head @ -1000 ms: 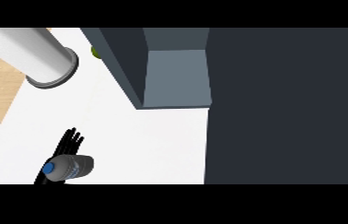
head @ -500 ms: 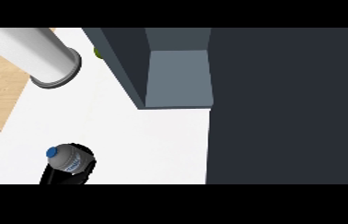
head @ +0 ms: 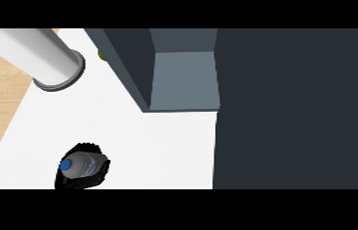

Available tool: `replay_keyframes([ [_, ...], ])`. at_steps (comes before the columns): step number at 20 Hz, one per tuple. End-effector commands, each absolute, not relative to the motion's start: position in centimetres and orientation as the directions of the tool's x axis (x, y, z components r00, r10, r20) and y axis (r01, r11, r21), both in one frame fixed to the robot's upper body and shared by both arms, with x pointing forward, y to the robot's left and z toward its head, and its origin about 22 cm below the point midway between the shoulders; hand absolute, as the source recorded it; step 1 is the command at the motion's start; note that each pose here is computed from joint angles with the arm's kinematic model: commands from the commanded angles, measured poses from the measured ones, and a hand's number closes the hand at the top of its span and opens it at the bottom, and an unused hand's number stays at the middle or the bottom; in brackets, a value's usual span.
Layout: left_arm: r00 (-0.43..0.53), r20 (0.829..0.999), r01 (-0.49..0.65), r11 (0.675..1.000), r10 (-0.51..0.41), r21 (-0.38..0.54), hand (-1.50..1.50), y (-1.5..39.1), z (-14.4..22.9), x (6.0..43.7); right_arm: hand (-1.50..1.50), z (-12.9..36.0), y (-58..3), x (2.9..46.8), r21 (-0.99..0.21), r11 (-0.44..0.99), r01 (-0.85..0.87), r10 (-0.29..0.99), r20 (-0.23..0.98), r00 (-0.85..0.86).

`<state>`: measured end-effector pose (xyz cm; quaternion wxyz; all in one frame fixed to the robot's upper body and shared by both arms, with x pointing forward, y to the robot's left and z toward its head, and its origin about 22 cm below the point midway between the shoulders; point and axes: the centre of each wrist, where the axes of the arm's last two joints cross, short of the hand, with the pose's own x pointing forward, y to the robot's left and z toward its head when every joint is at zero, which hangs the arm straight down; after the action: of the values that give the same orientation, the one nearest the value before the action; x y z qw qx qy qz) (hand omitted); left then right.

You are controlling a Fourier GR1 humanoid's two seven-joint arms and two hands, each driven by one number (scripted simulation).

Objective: Pick up the bottled water, place it into the cabinet and close the cabinet

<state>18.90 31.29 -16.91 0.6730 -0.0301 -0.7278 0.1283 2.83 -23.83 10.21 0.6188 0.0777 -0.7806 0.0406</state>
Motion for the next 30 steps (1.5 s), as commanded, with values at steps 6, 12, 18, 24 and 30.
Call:
replay_keyframes([
  [6,-0.148,0.928,-0.011,0.937,0.343,-0.348,1.50,23.7,-15.9,23.9,-1.50,12.6,-23.9,2.0,0.057,0.984,-0.171,-0.097,0.968,-0.232],
  [12,-0.112,0.912,0.054,0.919,0.394,-0.390,1.50,20.6,-13.1,26.1,-1.50,11.6,-23.3,3.1,0.060,0.985,-0.164,-0.098,0.968,-0.232],
  [18,-0.122,0.919,0.066,0.927,0.376,-0.370,1.50,16.3,-9.4,28.3,-1.50,11.1,-23.8,2.4,0.058,0.985,-0.160,-0.094,0.969,-0.227],
  [24,-0.185,0.954,0.088,0.970,0.238,-0.225,1.50,12.9,-5.1,29.7,-1.50,11.1,-24.7,3.0,0.069,0.985,-0.156,-0.106,0.964,-0.244],
  [30,-0.182,0.963,0.085,0.979,0.201,-0.188,1.50,8.6,-1.1,31.2,-1.50,11.6,-25.0,3.3,0.050,0.985,-0.166,-0.089,0.966,-0.241],
])
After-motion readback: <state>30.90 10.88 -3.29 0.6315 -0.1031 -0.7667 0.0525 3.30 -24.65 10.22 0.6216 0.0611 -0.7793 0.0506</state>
